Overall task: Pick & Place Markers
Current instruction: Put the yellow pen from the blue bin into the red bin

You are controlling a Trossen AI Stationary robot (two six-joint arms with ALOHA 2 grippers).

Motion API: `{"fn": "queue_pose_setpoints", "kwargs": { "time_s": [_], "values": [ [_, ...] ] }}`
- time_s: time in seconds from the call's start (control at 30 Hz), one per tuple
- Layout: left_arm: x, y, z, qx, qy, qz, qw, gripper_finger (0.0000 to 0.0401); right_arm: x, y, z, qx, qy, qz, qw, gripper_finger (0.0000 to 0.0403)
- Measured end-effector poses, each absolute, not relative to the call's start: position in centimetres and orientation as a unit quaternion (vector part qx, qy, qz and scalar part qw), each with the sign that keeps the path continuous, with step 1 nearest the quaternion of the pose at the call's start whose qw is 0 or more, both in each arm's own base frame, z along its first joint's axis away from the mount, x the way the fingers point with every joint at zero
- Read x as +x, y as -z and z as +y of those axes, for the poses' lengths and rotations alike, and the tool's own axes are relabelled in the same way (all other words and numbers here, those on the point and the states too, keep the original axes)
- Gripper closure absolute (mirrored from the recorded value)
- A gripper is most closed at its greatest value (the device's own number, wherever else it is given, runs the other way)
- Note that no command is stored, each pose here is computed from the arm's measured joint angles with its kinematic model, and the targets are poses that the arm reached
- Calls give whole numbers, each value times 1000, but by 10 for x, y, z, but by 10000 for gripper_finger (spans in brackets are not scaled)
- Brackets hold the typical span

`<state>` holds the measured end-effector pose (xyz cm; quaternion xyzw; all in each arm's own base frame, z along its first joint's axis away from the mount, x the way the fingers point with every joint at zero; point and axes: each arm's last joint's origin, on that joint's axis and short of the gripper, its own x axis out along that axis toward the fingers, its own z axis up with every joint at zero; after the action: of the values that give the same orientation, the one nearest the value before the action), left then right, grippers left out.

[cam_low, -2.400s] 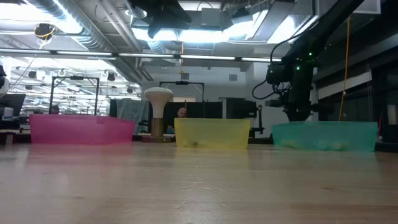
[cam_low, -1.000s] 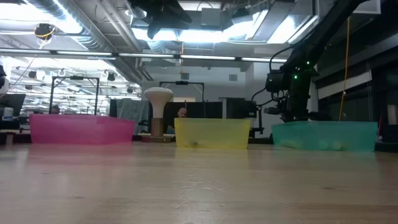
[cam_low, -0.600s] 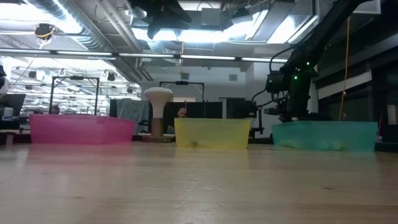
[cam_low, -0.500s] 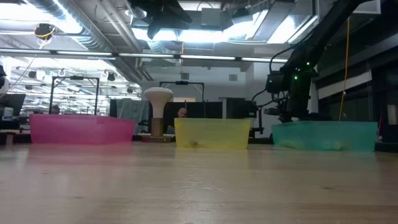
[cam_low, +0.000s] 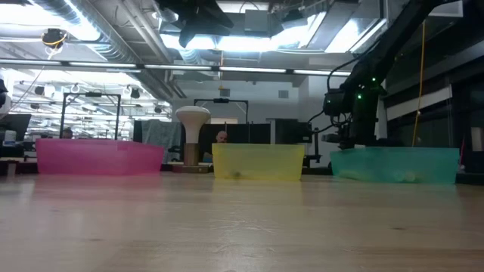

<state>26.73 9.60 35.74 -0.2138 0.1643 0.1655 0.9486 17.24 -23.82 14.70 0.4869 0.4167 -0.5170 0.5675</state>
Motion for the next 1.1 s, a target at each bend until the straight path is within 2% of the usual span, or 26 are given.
{"fn": "queue_pose_setpoints", "kwargs": {
  "time_s": [0.87, 1.1],
  "values": [
    [267, -357, 96, -217, -166, 164, 948, 315, 171, -146, -237, 488, 515, 425, 563, 286],
    [267, -357, 96, -223, -167, 163, 947, 315, 168, -144, -232, 490, 515, 449, 541, 286]
  ]
}}
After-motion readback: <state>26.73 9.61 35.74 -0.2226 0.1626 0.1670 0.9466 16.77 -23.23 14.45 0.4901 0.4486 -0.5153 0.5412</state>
